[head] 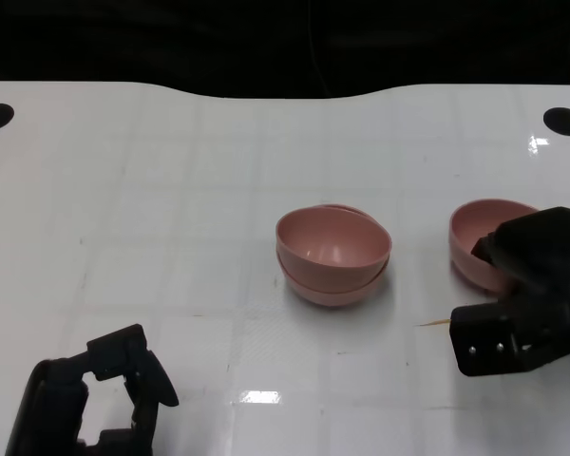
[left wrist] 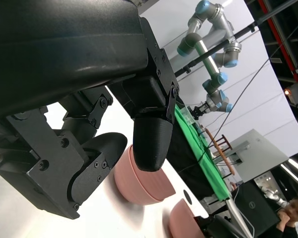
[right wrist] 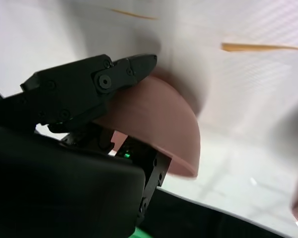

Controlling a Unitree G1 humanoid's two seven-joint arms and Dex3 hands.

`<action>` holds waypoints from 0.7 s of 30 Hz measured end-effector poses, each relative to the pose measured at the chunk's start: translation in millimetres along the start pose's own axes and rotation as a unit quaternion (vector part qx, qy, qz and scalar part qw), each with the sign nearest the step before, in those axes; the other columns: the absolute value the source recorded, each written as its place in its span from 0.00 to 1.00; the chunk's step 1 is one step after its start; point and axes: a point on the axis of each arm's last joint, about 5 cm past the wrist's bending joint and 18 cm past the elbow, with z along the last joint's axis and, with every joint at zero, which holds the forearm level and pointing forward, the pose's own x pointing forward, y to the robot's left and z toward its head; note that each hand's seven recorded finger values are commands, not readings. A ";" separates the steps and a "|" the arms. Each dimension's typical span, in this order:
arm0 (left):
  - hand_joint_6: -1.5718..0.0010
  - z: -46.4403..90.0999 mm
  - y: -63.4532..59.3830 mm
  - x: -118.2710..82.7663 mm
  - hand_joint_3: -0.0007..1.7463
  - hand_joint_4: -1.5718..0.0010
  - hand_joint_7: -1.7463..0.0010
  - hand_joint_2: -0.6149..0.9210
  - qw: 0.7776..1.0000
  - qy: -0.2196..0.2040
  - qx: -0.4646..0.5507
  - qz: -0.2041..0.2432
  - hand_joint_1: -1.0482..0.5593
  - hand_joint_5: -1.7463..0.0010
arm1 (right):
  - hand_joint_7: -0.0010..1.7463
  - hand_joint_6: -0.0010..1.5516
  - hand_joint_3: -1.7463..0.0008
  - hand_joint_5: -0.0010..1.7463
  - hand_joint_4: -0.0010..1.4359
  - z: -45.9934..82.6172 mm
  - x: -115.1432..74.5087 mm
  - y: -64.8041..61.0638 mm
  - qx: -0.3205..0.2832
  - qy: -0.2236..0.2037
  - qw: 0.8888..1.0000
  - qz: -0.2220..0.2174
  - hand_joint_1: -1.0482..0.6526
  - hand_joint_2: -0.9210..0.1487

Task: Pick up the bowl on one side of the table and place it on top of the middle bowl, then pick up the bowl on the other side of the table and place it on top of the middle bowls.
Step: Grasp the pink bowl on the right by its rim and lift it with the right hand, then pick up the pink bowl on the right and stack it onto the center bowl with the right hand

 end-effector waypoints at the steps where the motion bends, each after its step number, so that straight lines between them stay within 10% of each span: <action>1: 0.43 0.0 0.0 0.1 0.90 0.39 0.14 0.58 1.000 0.000 0.000 0.000 0.62 0.01 | 0.08 0.84 0.99 0.92 0.60 0.0 -0.5 1.6 0.001 -0.005 1.000 -0.018 0.51 0.05; 13: 0.42 0.0 -0.1 0.3 0.92 0.39 0.14 0.57 1.000 0.000 0.001 -0.001 0.64 0.01 | 0.09 0.86 1.00 1.00 0.64 11.8 -5.3 -30.6 0.027 -0.052 0.983 -0.174 0.53 0.05; 15: 0.42 -0.1 0.0 0.2 0.92 0.39 0.14 0.56 1.000 0.001 0.002 -0.002 0.64 0.01 | 0.51 0.68 0.98 1.00 0.65 14.6 -6.1 -33.8 0.043 -0.065 0.980 -0.185 0.55 0.05; 17: 0.42 -0.1 -0.3 0.4 0.92 0.39 0.14 0.56 1.000 0.000 0.004 -0.005 0.64 0.01 | 0.68 0.60 0.95 1.00 0.65 17.0 -6.7 -38.9 0.063 -0.083 0.974 -0.199 0.56 0.06; 21: 0.42 -0.1 -0.4 0.7 0.92 0.39 0.14 0.57 1.000 0.000 0.004 -0.005 0.64 0.01 | 0.70 0.63 0.38 1.00 0.68 23.8 -5.5 -46.3 0.104 -0.126 0.962 -0.220 0.58 0.56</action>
